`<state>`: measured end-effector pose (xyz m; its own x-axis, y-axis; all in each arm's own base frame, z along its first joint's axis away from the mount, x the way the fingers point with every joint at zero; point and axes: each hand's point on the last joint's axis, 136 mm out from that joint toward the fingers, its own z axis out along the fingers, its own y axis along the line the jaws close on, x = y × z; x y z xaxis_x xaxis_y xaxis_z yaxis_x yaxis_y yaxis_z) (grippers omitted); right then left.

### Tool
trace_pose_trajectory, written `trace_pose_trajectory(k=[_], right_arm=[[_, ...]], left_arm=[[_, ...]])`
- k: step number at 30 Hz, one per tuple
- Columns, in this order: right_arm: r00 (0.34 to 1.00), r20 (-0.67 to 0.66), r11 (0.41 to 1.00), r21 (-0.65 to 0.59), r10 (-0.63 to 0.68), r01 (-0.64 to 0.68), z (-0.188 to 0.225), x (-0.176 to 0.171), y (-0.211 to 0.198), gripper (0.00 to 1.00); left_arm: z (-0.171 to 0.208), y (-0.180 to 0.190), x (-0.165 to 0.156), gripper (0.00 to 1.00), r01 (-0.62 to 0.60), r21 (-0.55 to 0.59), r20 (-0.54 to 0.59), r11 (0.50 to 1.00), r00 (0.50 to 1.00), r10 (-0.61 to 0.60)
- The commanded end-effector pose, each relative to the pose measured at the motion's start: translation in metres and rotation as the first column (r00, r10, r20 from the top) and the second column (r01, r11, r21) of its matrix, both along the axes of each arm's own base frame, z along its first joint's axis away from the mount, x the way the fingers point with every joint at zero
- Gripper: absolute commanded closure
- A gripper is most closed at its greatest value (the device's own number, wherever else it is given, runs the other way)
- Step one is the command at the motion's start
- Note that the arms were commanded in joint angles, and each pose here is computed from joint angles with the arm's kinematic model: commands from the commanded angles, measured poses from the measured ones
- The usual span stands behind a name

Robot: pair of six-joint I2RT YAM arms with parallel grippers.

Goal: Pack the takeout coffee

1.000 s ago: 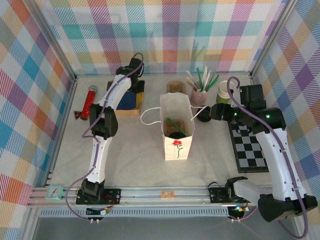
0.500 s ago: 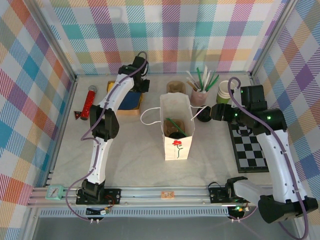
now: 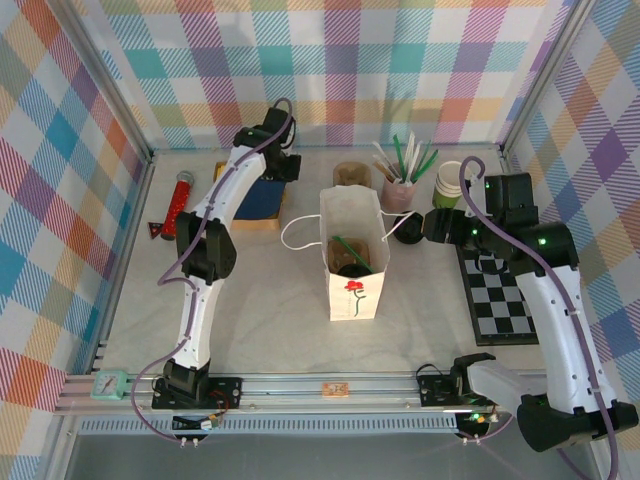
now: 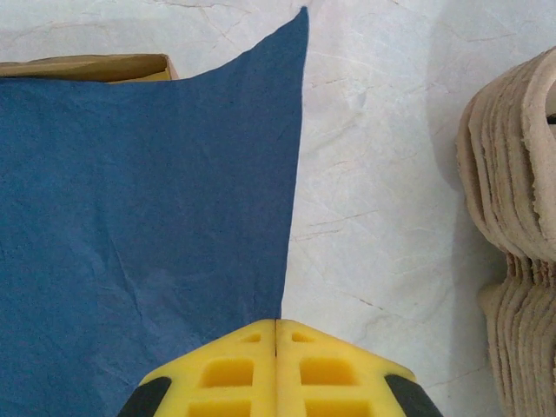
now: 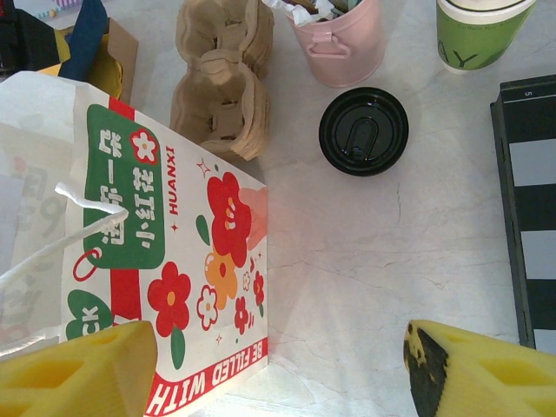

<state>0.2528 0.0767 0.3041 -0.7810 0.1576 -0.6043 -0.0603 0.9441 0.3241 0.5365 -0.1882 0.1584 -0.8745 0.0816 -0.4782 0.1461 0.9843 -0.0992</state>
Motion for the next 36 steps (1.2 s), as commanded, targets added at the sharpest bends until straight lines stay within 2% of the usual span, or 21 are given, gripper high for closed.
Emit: trace_pose_trajectory(k=[1, 16, 36], right_arm=[[1.000, 0.004, 1.000, 0.017, 0.002, -0.002, -0.001, -0.004, 0.001, 0.25], [1.000, -0.001, 1.000, 0.026, 0.003, -0.003, -0.001, -0.002, 0.002, 0.25], [1.000, -0.014, 0.999, 0.042, 0.011, -0.010, -0.005, 0.000, 0.006, 0.25]], left_arm=[[0.026, 0.012, 0.000, 1.00, -0.031, -0.056, 0.019, 0.998, 0.999, 0.032], [0.021, 0.034, 0.006, 1.00, -0.074, -0.078, 0.005, 0.994, 0.997, 0.075], [-0.012, 0.113, 0.014, 1.00, -0.223, -0.063, -0.058, 0.973, 0.974, 0.219]])
